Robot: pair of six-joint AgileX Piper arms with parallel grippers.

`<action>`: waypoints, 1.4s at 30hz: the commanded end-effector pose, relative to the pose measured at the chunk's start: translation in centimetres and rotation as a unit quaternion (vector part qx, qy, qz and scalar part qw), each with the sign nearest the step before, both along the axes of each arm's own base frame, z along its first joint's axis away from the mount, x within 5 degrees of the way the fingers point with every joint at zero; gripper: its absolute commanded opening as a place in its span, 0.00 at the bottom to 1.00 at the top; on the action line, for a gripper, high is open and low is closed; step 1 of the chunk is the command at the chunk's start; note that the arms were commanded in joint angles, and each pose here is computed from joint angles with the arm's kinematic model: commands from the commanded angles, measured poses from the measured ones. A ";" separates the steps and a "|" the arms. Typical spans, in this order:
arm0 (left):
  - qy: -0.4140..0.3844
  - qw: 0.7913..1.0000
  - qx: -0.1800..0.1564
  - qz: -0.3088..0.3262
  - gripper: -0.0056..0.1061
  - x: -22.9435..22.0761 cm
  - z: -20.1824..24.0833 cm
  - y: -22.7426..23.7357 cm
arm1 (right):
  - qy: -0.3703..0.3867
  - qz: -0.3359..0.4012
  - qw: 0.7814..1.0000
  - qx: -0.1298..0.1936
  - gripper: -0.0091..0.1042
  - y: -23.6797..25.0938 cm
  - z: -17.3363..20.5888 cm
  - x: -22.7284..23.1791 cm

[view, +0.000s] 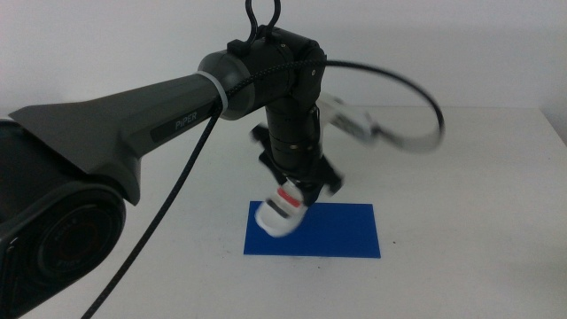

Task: Use one arm to grab the shoe from the table and place it on the mat.

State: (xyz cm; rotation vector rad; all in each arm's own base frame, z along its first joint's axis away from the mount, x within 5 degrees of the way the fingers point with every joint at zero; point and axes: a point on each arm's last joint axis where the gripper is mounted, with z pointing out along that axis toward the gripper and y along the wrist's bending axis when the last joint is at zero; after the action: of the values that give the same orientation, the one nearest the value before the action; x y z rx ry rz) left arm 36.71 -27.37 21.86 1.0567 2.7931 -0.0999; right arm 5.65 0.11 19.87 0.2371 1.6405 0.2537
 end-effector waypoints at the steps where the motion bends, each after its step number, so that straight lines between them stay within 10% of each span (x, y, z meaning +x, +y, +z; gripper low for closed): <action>1: -0.032 0.963 0.029 -0.265 0.03 -0.2 0.3 -0.1 | -0.005 0.000 1.000 -0.007 0.78 0.0 0.0 0.0; 7: -0.044 0.897 -0.008 -0.439 0.03 -0.8 0.4 -0.9 | -0.005 0.000 1.000 -0.007 0.78 0.0 0.0 0.0; 23: -0.012 0.896 0.003 -0.444 0.08 -0.4 -2.5 -1.1 | -0.005 0.000 1.000 -0.007 0.78 0.0 0.0 0.0; 28: -0.007 0.890 0.004 -0.456 0.27 -0.3 -3.2 -1.2 | -0.005 0.000 1.000 -0.007 0.78 0.0 0.0 0.0; 36: -0.008 0.887 0.004 -0.461 0.89 -0.3 -3.2 -1.2 | -0.005 0.000 1.000 -0.007 0.78 0.0 0.0 0.0; 42: -0.056 0.887 0.002 -0.458 0.89 -0.9 1.2 -0.6 | -0.005 0.000 1.000 -0.007 0.78 0.0 0.0 0.0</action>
State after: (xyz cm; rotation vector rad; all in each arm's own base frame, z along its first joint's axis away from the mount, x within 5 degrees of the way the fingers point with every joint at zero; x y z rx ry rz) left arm 36.27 -28.37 20.15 2.2298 1.9862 -0.1486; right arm 5.65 0.11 19.87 0.2371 1.6405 0.2537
